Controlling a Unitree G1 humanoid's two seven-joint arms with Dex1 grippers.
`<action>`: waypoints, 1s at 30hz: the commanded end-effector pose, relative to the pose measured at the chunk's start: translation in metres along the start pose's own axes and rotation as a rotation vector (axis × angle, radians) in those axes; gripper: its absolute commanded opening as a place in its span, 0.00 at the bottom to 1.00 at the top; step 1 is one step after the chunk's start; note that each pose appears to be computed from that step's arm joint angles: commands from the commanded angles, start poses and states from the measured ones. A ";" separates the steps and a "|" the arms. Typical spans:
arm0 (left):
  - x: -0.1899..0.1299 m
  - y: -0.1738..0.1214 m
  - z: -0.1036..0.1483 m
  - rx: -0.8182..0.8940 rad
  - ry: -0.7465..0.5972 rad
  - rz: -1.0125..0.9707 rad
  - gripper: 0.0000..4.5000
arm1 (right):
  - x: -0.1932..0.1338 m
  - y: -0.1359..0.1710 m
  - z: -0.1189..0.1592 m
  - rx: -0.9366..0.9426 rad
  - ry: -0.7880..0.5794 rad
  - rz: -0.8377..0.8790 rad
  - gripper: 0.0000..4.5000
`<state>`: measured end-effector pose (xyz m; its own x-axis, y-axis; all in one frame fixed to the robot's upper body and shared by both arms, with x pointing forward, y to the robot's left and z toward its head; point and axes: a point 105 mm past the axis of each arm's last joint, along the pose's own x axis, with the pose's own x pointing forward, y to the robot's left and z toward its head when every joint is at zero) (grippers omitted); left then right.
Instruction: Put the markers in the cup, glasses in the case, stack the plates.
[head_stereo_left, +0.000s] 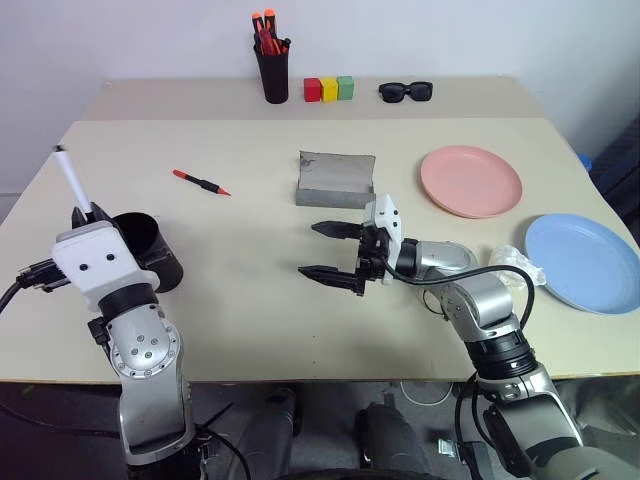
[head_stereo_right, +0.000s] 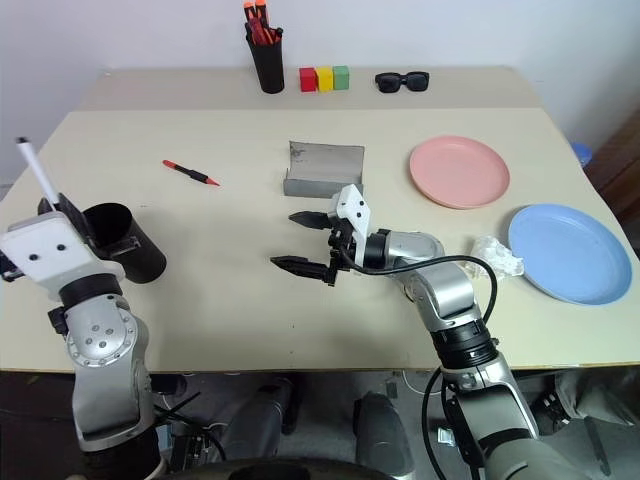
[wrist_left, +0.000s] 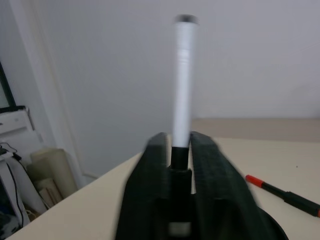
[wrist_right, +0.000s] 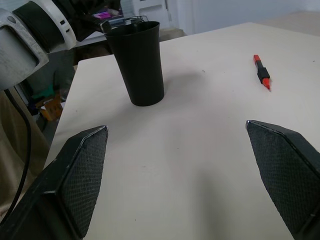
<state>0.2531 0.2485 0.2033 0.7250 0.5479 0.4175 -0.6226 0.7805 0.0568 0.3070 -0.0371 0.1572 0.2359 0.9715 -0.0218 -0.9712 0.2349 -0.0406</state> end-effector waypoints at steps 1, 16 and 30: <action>0.000 0.002 0.005 -0.002 -0.026 0.013 0.61 | 0.003 0.008 0.013 -0.051 -0.035 0.029 1.00; 0.044 -0.094 0.040 -0.201 0.066 -0.277 0.81 | 0.000 -0.025 0.020 -0.053 -0.073 -0.163 1.00; 0.117 -0.143 -0.061 -0.260 0.829 0.012 0.98 | 0.002 -0.025 0.013 -0.037 -0.085 -0.218 1.00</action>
<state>0.4384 0.2185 0.1817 0.7538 0.5303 -0.3880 -0.6141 0.7787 -0.1287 0.3372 -0.0462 0.1545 0.4565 0.8895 0.0221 -0.8889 0.4570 -0.0318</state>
